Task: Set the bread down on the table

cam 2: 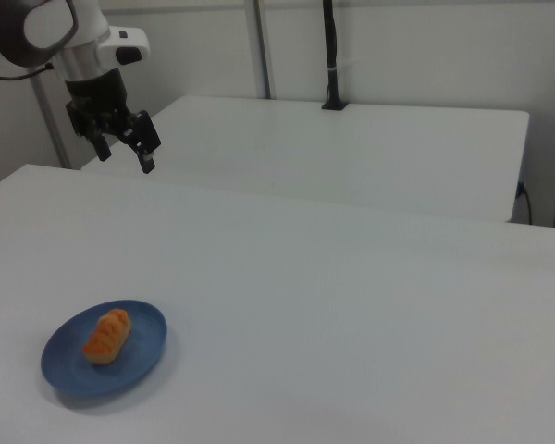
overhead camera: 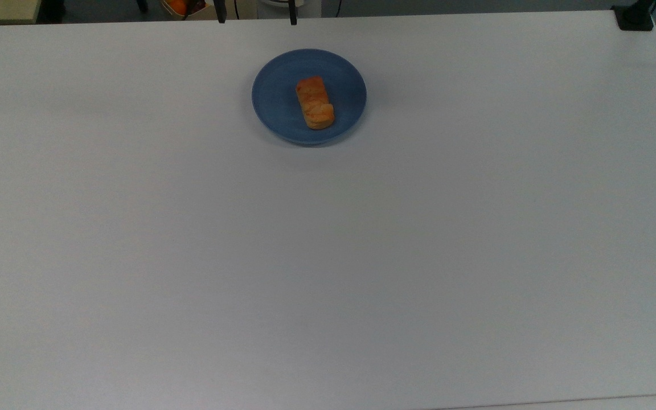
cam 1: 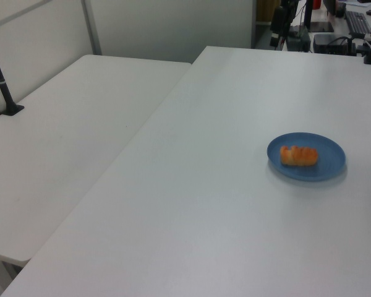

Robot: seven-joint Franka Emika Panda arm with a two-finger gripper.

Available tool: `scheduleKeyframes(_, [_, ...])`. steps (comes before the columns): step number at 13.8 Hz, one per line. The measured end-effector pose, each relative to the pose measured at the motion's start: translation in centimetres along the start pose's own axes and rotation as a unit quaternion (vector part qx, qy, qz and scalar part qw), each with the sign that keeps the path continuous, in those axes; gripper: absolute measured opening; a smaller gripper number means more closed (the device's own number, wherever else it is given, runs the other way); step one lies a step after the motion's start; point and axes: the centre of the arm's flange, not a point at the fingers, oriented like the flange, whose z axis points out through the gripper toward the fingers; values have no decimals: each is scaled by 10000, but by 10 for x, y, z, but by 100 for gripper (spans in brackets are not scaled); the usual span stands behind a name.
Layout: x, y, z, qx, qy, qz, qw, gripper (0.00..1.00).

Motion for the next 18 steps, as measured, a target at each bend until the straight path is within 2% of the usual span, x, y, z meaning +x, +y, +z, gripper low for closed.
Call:
scheduleKeyframes(13, [-1,-2,6,-1,-59,-21,10000,100])
scheduleKeyframes(18, [-8,-13,33,-6,-361,-257,9990,100])
